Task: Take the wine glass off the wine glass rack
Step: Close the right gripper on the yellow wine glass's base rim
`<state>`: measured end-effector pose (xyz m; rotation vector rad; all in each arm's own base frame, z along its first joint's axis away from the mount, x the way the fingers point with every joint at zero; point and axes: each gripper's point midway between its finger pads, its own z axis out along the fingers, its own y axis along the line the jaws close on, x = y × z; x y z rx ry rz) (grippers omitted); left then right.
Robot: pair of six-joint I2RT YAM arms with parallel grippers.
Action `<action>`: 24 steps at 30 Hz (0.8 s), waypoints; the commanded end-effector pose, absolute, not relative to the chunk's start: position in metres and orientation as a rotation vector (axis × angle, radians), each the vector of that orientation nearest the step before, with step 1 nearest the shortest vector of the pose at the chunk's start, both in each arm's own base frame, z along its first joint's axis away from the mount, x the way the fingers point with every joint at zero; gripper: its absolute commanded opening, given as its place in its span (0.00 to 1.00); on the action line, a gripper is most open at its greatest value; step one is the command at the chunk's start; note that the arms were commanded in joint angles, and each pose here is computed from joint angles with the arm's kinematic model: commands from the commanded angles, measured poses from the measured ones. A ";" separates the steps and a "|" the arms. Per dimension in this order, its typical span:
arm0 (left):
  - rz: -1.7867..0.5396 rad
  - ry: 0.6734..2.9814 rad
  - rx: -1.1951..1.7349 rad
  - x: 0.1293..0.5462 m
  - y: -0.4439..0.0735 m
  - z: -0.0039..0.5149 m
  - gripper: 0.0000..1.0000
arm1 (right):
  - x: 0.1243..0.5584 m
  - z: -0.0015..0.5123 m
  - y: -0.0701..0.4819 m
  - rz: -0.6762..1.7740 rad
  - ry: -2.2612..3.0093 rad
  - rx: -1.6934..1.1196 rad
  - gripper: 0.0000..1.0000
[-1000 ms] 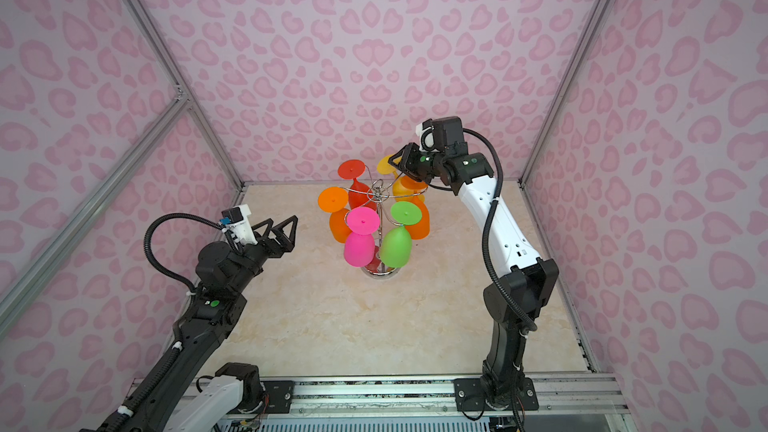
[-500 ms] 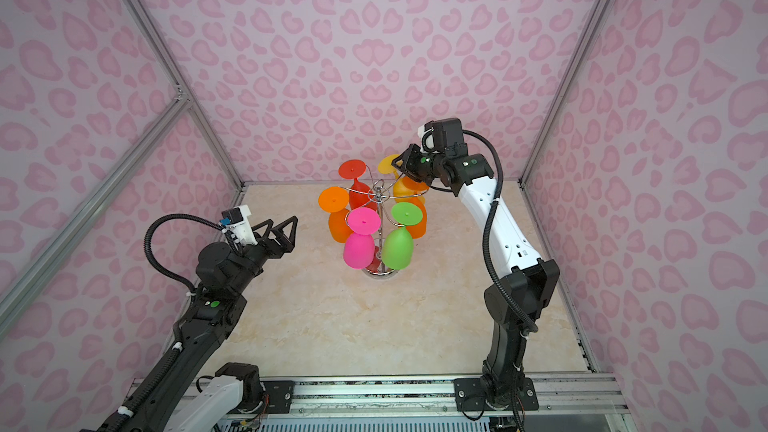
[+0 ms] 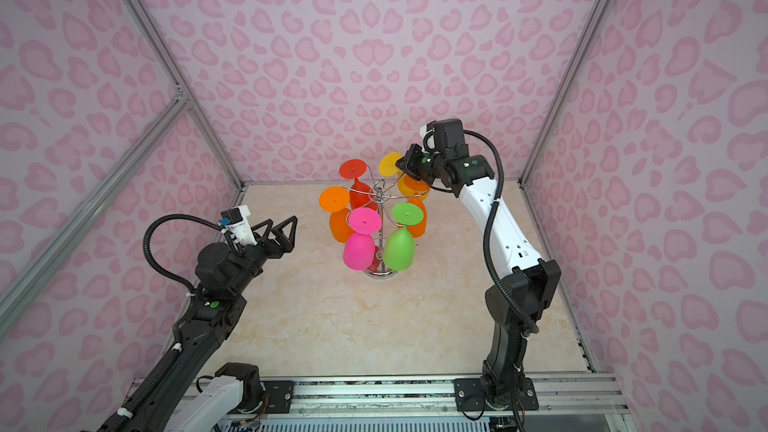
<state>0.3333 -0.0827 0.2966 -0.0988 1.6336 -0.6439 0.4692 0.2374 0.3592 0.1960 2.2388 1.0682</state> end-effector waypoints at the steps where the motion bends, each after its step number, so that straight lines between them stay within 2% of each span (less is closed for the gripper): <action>1: -0.645 1.601 -0.093 0.333 -0.082 0.304 0.98 | 0.467 0.349 0.236 1.062 2.276 0.231 0.02; 24: -0.653 1.604 -0.087 0.335 -0.084 0.305 0.98 | 0.462 0.378 0.227 1.151 2.177 0.259 0.00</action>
